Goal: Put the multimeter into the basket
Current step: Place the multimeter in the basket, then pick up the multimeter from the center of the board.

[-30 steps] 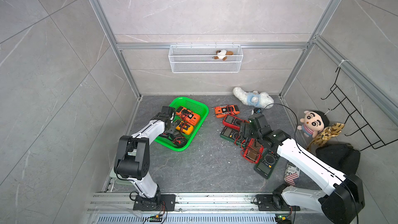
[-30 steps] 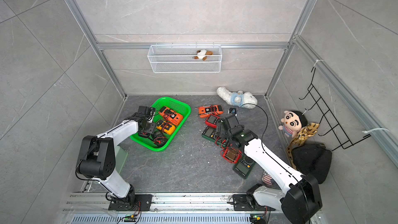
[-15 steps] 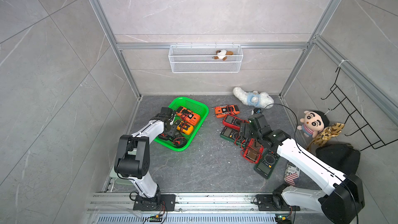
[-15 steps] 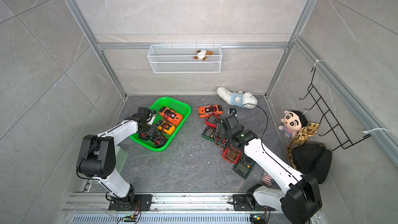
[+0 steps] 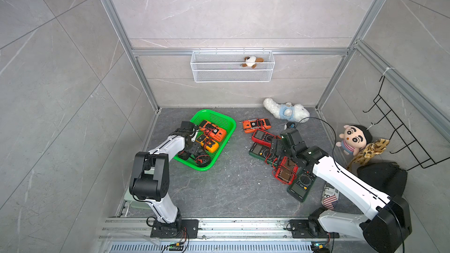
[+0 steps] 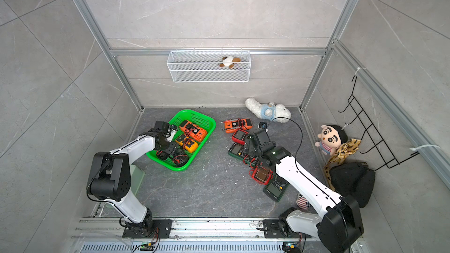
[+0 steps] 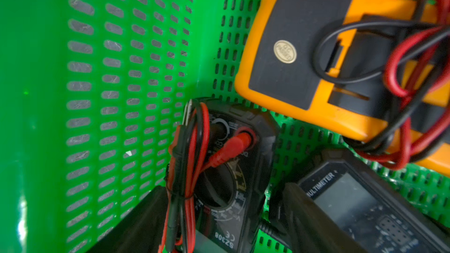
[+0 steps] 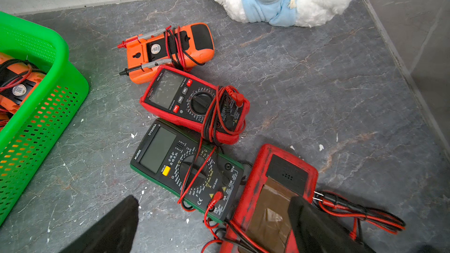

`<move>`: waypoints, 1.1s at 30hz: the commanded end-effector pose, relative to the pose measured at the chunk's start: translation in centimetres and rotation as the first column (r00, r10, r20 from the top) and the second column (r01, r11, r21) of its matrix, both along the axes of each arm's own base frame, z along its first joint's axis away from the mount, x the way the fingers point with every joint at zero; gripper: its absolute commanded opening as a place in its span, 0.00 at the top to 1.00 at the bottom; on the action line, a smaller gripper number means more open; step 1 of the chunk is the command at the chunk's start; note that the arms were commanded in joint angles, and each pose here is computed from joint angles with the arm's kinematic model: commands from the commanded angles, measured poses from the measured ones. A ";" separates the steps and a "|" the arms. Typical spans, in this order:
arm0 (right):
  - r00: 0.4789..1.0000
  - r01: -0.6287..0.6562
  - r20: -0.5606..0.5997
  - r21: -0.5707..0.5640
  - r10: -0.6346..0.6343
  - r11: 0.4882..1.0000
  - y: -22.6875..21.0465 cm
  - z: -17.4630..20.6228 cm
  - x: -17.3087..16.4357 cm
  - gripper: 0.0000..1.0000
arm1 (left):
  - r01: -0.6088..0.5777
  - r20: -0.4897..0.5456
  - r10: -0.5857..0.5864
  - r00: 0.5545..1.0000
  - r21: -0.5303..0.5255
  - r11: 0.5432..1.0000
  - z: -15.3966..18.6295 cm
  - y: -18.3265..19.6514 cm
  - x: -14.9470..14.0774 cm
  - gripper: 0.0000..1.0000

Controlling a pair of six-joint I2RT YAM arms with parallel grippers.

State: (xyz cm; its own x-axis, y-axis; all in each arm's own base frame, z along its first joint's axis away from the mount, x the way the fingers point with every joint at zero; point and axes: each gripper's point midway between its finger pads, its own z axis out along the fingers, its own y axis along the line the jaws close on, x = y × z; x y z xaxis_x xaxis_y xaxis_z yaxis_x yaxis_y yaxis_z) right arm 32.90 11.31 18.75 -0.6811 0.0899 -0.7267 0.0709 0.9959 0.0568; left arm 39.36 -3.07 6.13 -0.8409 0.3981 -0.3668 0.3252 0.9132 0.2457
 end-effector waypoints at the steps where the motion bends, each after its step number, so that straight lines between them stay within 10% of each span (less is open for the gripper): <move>1: 1.000 0.021 -0.007 -0.002 -0.021 1.000 -0.3 -0.2 0.1 0.00 | 0.002 -0.022 -0.002 1.000 0.000 1.000 0.1 0.0 0.0 0.20; 18: 0.980 0.158 -0.104 -0.087 -0.167 0.984 -4.0 -2.8 -2.0 0.00 | -0.041 0.425 0.164 0.890 -0.283 0.958 16.2 -2.7 1.6 0.02; 33: 0.906 0.352 -0.228 -0.060 -0.356 0.934 -9.0 -6.2 -8.3 0.00 | -0.009 0.593 0.312 0.742 -0.456 0.890 21.0 -10.3 1.1 0.02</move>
